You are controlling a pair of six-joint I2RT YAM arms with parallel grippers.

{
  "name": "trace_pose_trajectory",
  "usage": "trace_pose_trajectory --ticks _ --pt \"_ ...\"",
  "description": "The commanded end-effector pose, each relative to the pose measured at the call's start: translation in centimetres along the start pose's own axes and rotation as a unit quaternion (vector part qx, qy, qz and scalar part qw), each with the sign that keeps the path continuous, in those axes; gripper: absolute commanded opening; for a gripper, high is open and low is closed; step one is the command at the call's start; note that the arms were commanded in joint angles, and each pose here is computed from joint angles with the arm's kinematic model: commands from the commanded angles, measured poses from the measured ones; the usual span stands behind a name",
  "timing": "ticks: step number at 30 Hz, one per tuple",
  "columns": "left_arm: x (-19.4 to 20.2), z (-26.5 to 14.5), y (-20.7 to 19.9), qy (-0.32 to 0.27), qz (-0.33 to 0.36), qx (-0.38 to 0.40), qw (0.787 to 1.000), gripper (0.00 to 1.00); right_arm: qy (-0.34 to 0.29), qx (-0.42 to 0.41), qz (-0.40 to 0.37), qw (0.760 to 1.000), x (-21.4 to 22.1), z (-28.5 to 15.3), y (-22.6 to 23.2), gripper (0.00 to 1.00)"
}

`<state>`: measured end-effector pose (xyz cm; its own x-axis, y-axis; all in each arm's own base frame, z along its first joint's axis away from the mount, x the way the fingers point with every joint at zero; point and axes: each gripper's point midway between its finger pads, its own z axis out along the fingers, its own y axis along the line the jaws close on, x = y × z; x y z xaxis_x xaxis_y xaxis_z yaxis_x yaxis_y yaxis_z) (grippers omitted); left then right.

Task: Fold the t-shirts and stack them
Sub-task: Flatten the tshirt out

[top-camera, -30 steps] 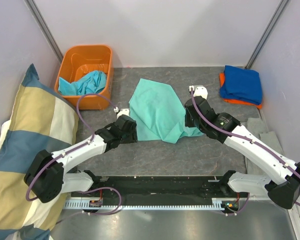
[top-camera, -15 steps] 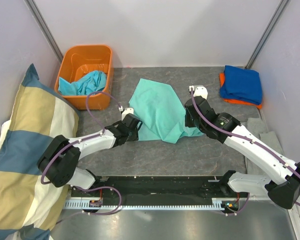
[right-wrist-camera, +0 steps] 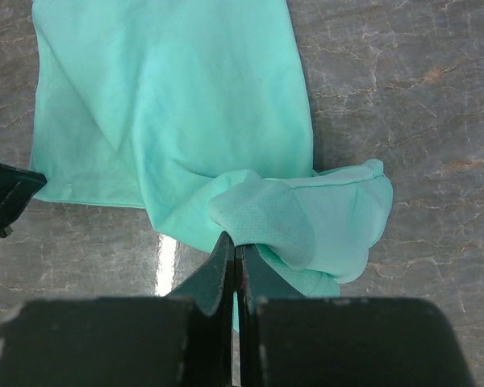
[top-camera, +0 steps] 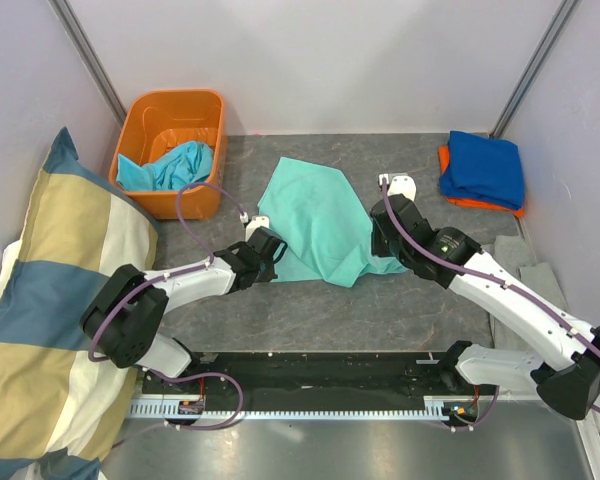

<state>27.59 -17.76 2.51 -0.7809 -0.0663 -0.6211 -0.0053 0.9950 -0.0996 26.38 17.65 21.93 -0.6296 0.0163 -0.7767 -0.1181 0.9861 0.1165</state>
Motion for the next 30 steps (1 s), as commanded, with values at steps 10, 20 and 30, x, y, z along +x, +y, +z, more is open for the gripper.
trace_pose_trajectory --ticks 10,20,30 --pt "-1.9 -0.6 -0.1 -0.032 -0.001 -0.004 0.999 0.02 0.01 0.098 0.026 0.995 2.9 -0.6 -4.6 0.69" --pt "-3.3 -1.0 -0.5 -0.044 0.023 -0.001 0.999 0.02 0.057 0.128 0.062 0.988 6.6 -1.6 -6.4 0.91" --pt "-8.5 0.5 0.8 -0.069 -0.004 -0.007 0.998 0.02 0.094 0.131 0.085 0.983 9.9 -1.5 -6.7 0.94"
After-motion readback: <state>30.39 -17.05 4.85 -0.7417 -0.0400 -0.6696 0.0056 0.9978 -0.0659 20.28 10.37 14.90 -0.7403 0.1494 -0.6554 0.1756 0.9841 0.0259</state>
